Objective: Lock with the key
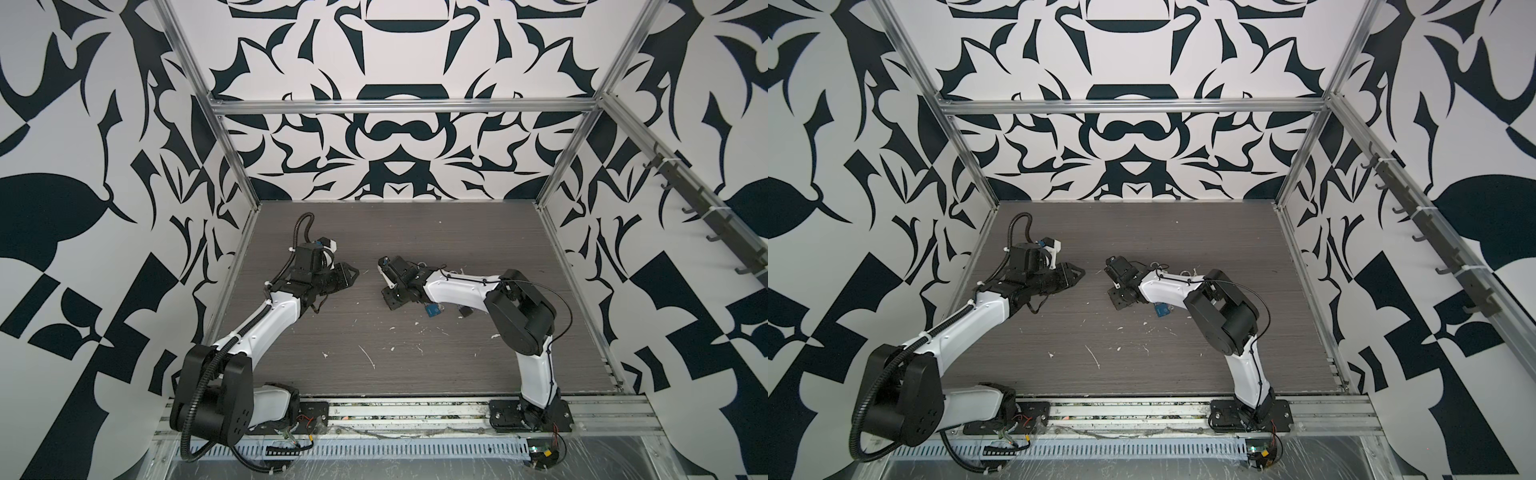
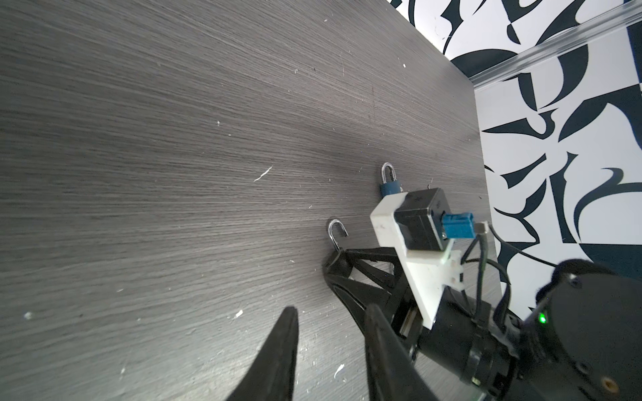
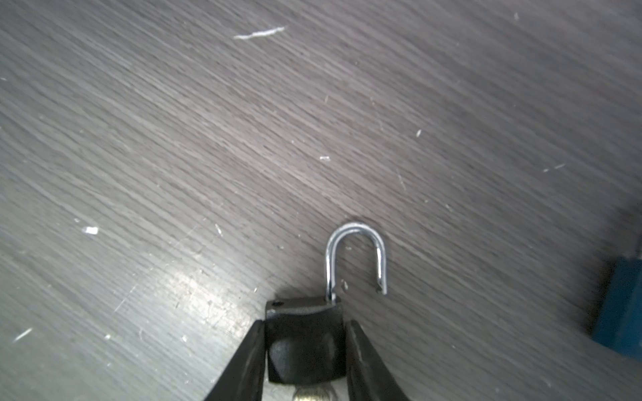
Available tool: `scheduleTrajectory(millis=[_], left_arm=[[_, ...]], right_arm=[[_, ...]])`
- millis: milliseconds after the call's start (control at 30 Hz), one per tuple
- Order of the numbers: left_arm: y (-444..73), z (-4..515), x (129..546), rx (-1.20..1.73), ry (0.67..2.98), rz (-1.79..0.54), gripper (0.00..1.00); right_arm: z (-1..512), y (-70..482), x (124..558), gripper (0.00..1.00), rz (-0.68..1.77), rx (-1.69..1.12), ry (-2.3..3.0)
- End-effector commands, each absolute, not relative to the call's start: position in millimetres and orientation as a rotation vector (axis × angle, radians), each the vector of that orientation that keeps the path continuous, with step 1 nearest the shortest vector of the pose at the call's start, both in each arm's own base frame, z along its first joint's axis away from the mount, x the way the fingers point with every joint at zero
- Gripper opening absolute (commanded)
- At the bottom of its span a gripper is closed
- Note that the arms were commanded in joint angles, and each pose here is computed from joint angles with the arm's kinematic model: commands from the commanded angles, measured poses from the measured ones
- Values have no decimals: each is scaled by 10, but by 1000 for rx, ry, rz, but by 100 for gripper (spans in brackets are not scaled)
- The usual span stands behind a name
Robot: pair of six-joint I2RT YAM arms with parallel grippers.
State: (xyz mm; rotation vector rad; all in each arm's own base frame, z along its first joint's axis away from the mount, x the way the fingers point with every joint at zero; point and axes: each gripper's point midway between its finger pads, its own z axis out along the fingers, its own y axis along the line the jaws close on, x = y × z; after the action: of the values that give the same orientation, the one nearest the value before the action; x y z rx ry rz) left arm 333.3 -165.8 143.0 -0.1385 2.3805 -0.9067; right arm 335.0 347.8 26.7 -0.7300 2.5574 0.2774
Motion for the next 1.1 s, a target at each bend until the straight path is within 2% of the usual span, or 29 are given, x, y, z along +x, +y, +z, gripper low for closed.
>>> scheduleTrajectory(millis=[0, 133, 300, 400, 700, 1067], left_arm=[[-1622, 1405, 3282, -134, 2385, -901, 36], [-1617, 1405, 3288, -138, 2383, -899, 35], [-1615, 1404, 3288, -139, 2383, -899, 36], [-1600, 1406, 3295, -140, 2382, -895, 36], [-1689, 1490, 3274, -68, 2357, -965, 35], [-2169, 1670, 3074, 123, 2294, -1255, 37]], right_arm=[[363, 3520, 3403, 42, 249, -741, 2532], [314, 3533, 3386, 42, 235, -757, 2538], [332, 3530, 3374, 12, 225, -761, 2534], [417, 3539, 3365, 0, 244, -761, 2522], [1069, 3584, 3154, 0, 441, -786, 2420], [1505, 3555, 2694, 0, 563, -881, 2303]])
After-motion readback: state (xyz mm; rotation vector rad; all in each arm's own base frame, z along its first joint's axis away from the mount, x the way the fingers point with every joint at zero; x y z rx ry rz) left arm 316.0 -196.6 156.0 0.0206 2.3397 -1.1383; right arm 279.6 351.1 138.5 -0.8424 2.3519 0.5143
